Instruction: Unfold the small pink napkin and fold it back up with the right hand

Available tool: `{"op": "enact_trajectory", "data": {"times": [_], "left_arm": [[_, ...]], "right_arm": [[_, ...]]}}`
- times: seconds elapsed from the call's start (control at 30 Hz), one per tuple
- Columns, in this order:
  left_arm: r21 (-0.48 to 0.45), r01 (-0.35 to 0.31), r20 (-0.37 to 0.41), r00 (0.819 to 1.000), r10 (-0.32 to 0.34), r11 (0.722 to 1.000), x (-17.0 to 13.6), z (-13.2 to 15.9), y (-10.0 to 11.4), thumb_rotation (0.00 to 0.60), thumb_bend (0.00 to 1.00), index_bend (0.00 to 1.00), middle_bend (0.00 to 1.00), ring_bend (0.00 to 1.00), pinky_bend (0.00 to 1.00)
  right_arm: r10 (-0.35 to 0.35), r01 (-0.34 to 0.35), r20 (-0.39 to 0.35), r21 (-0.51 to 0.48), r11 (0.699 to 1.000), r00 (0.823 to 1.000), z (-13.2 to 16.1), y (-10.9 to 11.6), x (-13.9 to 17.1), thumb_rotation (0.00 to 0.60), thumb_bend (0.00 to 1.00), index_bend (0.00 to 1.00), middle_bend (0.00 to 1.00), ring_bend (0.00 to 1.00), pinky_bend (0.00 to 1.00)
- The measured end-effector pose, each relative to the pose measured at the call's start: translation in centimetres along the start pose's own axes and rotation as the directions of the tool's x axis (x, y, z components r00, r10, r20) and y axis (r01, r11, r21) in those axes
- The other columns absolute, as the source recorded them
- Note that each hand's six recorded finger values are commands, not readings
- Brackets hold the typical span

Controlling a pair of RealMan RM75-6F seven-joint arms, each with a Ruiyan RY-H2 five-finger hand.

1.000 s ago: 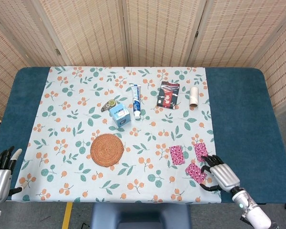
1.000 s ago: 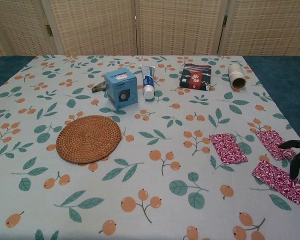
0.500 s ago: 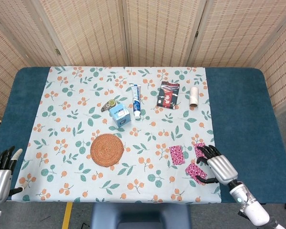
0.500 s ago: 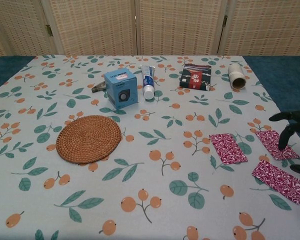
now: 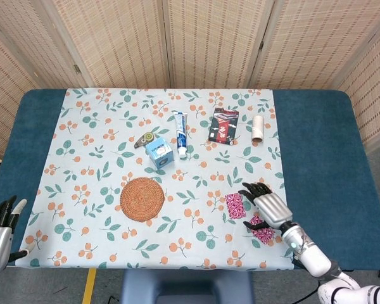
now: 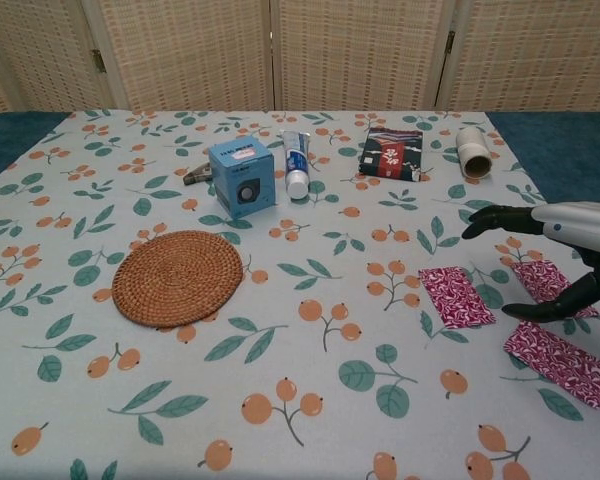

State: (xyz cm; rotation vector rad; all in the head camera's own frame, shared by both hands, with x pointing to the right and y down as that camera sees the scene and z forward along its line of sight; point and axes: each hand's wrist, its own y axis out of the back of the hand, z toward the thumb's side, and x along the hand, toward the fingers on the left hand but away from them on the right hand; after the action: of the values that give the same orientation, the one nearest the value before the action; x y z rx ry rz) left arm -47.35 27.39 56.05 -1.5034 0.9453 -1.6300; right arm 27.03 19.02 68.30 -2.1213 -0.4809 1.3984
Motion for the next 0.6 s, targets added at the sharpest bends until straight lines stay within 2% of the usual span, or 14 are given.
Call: {"op": "enact_trajectory", "data": {"times": [0.1,0.23,0.6], "left_arm": [[0.001,0.002,-0.001,1.000,-0.002,1.000,0.0,-0.1,-0.1,0.600,0.17,0.11,0.00,0.06,0.00],[-0.001,0.001,0.005,1.000,-0.001,1.000,0.2,0.0,-0.1,0.600,0.17,0.11,0.00,0.06,0.00],[-0.002,0.004,0.012,1.000,-0.004,1.000,0.3,0.1,-0.4,0.600,0.17,0.11,0.00,0.06,0.00]], "right_arm": [[0.026,-0.026,0.003,0.004,1.000,1.000,0.5,0.0,-0.7,0.535,0.32,0.10,0.03,0.00,0.00],[0.050,-0.050,0.015,0.022,0.999,0.999,0.8,0.1,-1.2,0.592,0.32,0.10,0.03,0.00,0.00],[0.092,-0.092,0.048,0.010,0.996,0.995,2.0,-0.4,-2.3,0.594,0.32,0.10,0.03,0.00,0.00]]}}
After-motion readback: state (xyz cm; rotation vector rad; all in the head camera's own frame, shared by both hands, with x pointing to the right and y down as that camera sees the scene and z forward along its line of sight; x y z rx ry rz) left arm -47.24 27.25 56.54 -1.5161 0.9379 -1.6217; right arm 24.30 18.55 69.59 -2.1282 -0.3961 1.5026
